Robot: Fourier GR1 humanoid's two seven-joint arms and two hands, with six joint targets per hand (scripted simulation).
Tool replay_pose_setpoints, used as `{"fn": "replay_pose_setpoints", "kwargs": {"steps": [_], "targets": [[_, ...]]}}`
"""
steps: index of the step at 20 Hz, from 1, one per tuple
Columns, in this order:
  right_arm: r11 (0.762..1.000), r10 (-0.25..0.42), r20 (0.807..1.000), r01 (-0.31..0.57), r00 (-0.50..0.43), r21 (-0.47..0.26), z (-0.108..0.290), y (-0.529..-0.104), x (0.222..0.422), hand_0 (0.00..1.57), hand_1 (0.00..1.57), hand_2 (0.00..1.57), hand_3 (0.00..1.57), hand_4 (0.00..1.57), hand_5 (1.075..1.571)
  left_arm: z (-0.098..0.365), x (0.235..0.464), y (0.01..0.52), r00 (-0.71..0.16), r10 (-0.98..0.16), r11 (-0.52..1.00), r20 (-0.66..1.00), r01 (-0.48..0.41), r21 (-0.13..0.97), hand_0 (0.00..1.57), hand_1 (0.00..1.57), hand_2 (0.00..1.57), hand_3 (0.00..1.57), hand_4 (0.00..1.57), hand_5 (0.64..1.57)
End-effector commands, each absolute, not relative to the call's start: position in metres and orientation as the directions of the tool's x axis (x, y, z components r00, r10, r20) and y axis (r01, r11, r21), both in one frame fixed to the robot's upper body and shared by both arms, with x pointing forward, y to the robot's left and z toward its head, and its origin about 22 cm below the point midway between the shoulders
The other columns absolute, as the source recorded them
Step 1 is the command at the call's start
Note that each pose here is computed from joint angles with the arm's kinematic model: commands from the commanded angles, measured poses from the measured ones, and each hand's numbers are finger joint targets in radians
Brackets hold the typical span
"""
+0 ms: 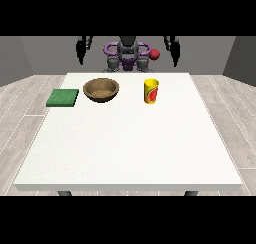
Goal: Pick the cup and pour the ball into the bowl, then pick the bowl and place it on the pad
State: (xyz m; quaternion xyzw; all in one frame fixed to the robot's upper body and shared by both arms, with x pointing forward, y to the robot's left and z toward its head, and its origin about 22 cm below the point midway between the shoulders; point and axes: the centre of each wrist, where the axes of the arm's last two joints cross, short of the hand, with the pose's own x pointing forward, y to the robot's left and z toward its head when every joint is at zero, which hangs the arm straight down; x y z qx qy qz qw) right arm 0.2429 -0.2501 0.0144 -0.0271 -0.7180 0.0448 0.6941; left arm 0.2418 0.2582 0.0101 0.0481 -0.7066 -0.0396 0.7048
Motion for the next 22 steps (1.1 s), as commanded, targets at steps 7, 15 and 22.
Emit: {"fn": "replay_pose_setpoints", "kwargs": {"steps": [7,15,22], "targets": [[0.999,-0.05,0.993,0.004,0.111,0.05,0.032,-0.248,0.228,0.0,0.0,0.0,0.0,0.87,1.533,0.044,0.244,0.232,0.079,0.111,0.993,0.991,-0.041,-0.108,0.0,0.0,0.0,0.0,0.66,1.566],[0.997,-0.065,0.991,0.038,0.12,0.061,0.103,-0.252,0.222,0.0,0.0,0.0,0.0,0.82,1.54,0.099,0.244,0.199,0.088,0.116,0.992,0.989,-0.057,-0.111,0.0,0.0,0.0,0.0,0.6,1.563],[0.998,-0.056,0.988,0.012,-0.146,0.058,0.106,-0.242,0.236,0.0,0.0,0.0,0.0,0.72,1.54,0.114,0.281,0.195,-0.185,0.037,0.997,0.982,-0.055,-0.047,0.0,0.0,0.0,0.0,0.61,1.555]]}}
